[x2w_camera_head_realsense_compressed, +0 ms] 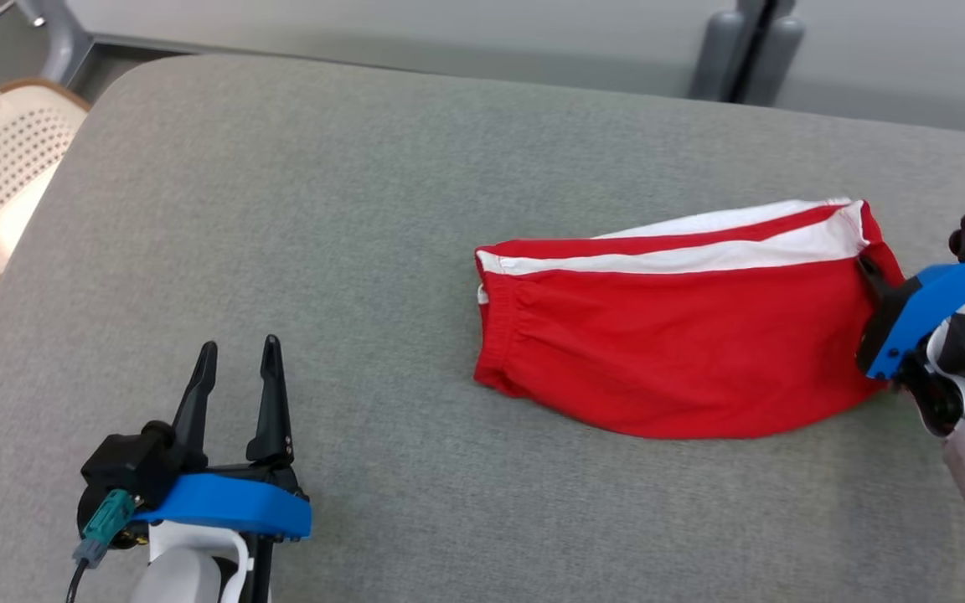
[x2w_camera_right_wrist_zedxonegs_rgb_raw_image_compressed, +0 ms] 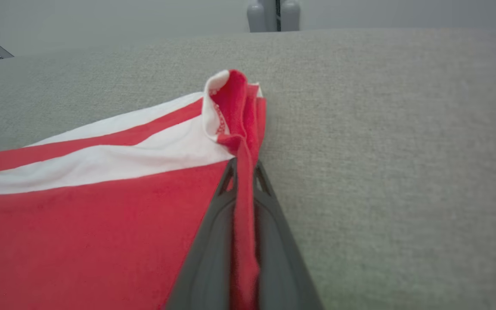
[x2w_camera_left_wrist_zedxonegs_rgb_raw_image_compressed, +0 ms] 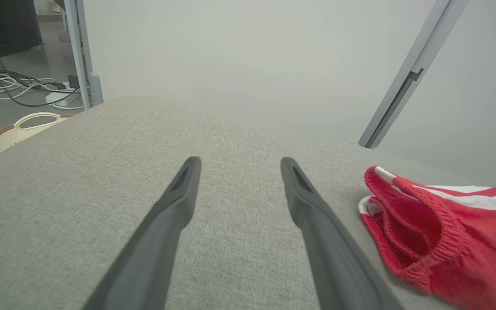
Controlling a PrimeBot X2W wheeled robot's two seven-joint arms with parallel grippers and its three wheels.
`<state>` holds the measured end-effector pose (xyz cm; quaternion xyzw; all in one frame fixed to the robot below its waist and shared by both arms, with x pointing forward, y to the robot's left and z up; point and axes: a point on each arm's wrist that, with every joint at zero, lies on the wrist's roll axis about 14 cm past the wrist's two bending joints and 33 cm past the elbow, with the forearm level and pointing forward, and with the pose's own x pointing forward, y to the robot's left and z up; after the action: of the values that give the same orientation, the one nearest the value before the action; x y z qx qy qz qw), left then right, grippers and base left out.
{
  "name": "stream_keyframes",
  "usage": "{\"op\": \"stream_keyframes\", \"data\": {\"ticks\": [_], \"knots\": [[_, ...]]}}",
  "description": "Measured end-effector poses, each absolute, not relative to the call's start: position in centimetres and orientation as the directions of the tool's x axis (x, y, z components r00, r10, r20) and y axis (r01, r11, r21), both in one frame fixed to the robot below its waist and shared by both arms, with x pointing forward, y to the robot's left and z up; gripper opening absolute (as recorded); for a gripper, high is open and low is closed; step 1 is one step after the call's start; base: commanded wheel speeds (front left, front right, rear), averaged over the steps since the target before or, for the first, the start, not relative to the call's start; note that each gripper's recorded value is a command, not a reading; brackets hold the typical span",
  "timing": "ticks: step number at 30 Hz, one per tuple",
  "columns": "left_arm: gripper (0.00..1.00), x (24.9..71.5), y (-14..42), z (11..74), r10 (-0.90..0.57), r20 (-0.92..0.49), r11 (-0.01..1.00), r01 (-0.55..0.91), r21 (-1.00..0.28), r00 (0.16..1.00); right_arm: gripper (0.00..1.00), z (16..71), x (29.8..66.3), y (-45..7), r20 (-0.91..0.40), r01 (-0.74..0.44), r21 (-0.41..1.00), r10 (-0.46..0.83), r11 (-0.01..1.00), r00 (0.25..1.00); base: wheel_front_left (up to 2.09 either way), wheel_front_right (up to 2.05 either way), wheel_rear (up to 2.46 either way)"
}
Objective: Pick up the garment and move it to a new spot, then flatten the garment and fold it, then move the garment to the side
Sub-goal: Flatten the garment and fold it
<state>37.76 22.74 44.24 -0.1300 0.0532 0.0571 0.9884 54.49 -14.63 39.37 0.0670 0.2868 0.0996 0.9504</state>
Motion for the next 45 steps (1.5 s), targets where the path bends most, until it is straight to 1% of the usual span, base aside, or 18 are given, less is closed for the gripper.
{"op": "stream_keyframes", "data": {"ticks": [4, 10, 13, 16, 19, 23, 27, 30, 32, 36, 37, 38, 42, 45], "knots": [[1.00, 37.8, 21.9, 44.5, 0.063, -0.109, 0.966, -0.088, -0.242, 0.992, 0.00, 40.5, 53.3, -18.4, -0.499, -0.099, 0.136, 0.155, 0.986, 0.853, 0.00, 0.00, 0.00], [1.00, 37.3, 20.0, 45.1, 0.009, -0.092, 0.968, -0.031, -0.250, 0.996, 0.00, 42.5, 51.3, -23.2, -0.465, -0.031, 0.052, 0.052, 0.998, 0.884, 0.00, 0.00, 0.00], [1.00, 37.1, 19.4, 45.6, -0.011, -0.083, 0.967, -0.011, -0.254, 0.997, 0.00, 43.7, 50.9, -24.2, -0.445, -0.022, 0.020, 0.028, 1.000, 0.895, 0.00, 0.00, 0.00], [1.00, 36.7, 19.0, 45.9, -0.023, -0.080, 0.967, 0.001, -0.257, 0.997, 0.00, 44.6, 50.9, -23.7, -0.441, -0.047, -0.008, 0.039, 0.999, 0.897, 0.00, 0.00, 0.00], [1.00, 36.2, 19.1, 46.1, -0.017, -0.076, 0.966, -0.003, -0.258, 0.997, 0.00, 45.7, 51.7, -21.0, -0.429, -0.109, -0.013, 0.093, 0.994, 0.899, 0.00, 0.00, 0.00], [1.00, 35.6, 19.6, 46.3, -0.008, -0.077, 0.971, -0.010, -0.238, 0.997, 0.00, 46.9, 52.5, -15.0, -0.434, -0.239, -0.014, 0.210, 0.971, 0.876, 0.00, 0.00, 0.00], [1.00, 35.4, 19.8, 46.5, 0.000, -0.076, 0.972, -0.018, -0.236, 0.997, 0.00, 47.2, 51.7, -7.6, -0.468, -0.394, -0.006, 0.345, 0.919, 0.813, 0.00, 0.00, 0.00], [1.00, 35.5, 19.9, 46.8, 0.003, -0.068, 0.971, -0.019, -0.237, 0.998, 0.00, 46.7, 50.6, -3.3, -0.512, -0.482, 0.002, 0.415, 0.876, 0.752, 0.00, 0.00, 0.00], [1.00, 35.6, 20.0, 47.1, 0.007, -0.059, 0.971, -0.021, -0.237, 0.998, 0.00, 46.2, 49.9, -1.5, -0.542, -0.521, 0.003, 0.439, 0.854, 0.717, 0.00, 0.00, 0.00], [1.00, 35.6, 20.2, 47.2, 0.013, -0.057, 0.970, -0.027, -0.242, 0.998, 0.00, 45.5, 49.1, 0.6, -0.575, -0.567, 0.006, 0.466, 0.824, 0.672, 0.00, 0.00, 0.00], [1.00, 35.6, 20.2, 47.2, 0.015, -0.056, 0.970, -0.028, -0.243, 0.998, 0.42, 45.4, 49.0, 1.0, -0.575, -0.574, 0.008, 0.474, 0.819, 0.667, 0.00, 0.00, 0.00], [1.00, 35.6, 20.3, 47.2, 0.018, -0.058, 0.970, -0.031, -0.243, 0.998, 1.00, 45.4, 48.9, 1.3, -0.575, -0.580, 0.009, 0.479, 0.814, 0.663, 0.00, 0.00, 0.00], [1.00, 35.5, 20.5, 47.0, 0.025, -0.063, 0.969, -0.039, -0.244, 0.998, 1.00, 45.5, 48.7, 2.4, -0.566, -0.595, 0.035, 0.506, 0.803, 0.650, 0.00, 0.00, 0.00], [1.00, 35.6, 20.5, 46.9, 0.025, -0.063, 0.968, -0.040, -0.250, 0.998, 1.00, 46.5, 48.4, 3.4, -0.533, -0.613, 0.054, 0.542, 0.788, 0.650, 0.00, 0.00, 0.00]]}}
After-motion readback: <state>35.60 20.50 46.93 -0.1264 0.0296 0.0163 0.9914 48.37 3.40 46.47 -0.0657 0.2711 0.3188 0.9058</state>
